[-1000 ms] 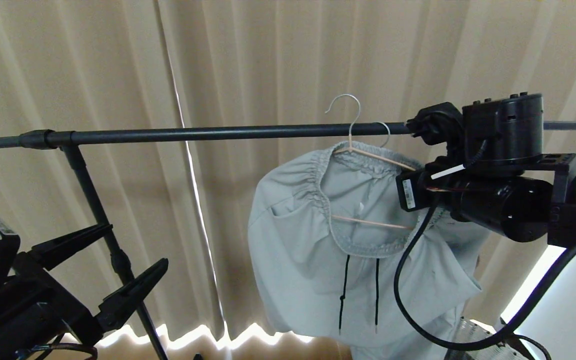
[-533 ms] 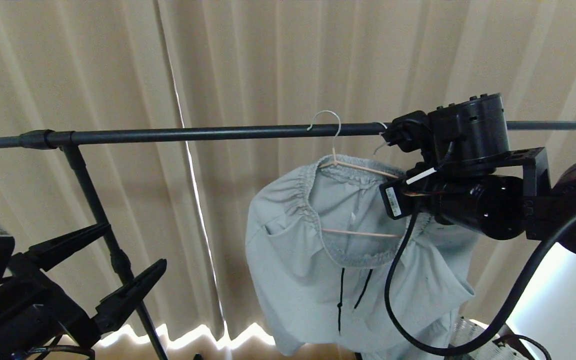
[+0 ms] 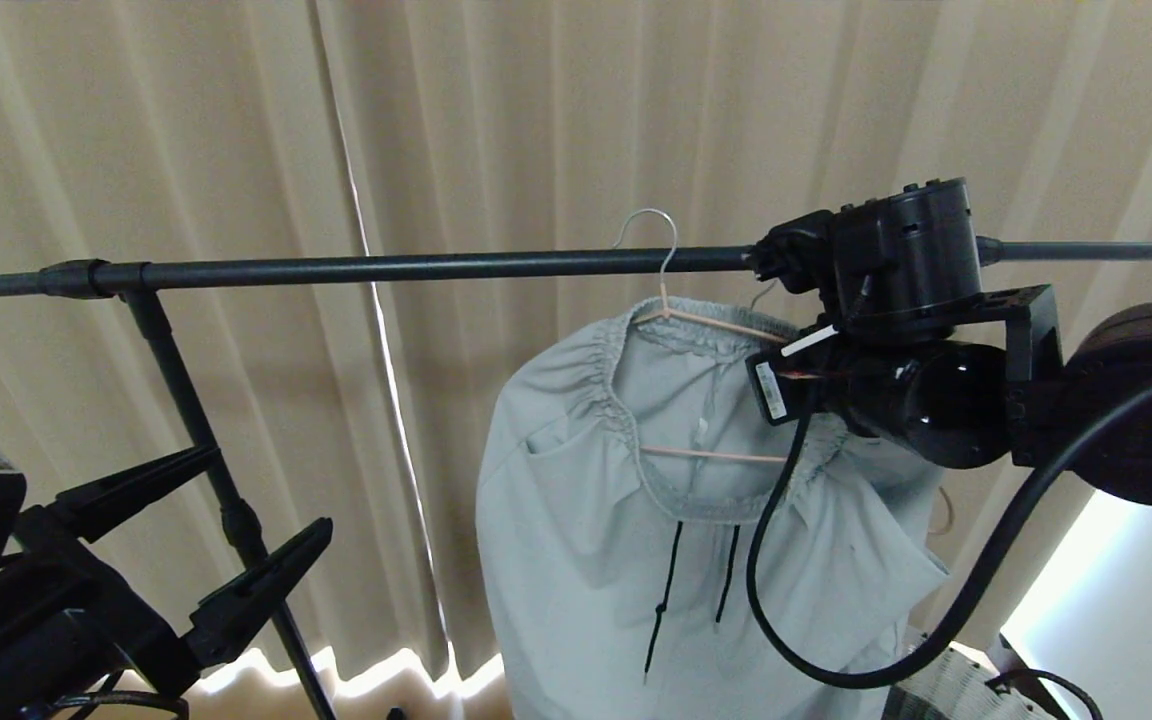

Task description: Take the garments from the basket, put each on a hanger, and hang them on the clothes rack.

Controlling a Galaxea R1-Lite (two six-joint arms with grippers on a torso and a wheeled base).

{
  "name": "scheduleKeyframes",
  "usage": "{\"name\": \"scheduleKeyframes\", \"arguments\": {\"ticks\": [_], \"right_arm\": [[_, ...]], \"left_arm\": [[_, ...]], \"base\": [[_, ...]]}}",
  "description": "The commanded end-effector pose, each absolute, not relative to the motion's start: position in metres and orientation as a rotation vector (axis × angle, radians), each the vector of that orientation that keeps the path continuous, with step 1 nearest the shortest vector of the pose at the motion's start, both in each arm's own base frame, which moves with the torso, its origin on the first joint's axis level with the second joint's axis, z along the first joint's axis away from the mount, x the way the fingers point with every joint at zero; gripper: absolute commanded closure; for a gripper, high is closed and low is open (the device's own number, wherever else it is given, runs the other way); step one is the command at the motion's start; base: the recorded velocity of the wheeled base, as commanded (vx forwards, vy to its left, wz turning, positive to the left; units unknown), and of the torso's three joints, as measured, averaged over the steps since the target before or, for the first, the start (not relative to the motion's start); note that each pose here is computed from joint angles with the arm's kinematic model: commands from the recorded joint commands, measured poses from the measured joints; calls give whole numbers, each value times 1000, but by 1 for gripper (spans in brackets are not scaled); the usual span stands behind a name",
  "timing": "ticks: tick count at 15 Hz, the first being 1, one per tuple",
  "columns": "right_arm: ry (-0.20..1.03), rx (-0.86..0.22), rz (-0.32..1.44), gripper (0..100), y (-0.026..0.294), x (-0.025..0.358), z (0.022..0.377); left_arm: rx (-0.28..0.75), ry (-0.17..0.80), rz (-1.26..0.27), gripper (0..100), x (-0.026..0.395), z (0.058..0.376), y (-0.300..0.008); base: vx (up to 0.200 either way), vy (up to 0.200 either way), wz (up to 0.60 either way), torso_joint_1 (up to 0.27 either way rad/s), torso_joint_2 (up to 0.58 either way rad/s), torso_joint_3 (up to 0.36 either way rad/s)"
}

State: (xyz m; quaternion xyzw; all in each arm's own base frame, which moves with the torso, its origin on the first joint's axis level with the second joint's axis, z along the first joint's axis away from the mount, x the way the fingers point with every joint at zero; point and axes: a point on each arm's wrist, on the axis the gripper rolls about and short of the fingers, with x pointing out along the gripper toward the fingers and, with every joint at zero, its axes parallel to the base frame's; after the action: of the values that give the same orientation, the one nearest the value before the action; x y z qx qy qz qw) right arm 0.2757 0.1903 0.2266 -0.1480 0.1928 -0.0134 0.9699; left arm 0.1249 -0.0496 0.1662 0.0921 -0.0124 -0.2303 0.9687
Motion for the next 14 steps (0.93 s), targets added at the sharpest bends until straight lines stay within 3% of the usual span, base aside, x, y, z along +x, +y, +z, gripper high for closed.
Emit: {"name": "scheduleKeyframes", "arguments": {"ticks": [1,14], "right_arm": [[391,-309,-56,100,195,284,223],[387,-418,15,100,223,269,217]], "left_arm": [[186,-25,-465,0,125,166,-50],[183,-50,-463,0,121,170,-48]], "base": [[0,0,0,0,0,0],[0,0,0,0,0,0]]}}
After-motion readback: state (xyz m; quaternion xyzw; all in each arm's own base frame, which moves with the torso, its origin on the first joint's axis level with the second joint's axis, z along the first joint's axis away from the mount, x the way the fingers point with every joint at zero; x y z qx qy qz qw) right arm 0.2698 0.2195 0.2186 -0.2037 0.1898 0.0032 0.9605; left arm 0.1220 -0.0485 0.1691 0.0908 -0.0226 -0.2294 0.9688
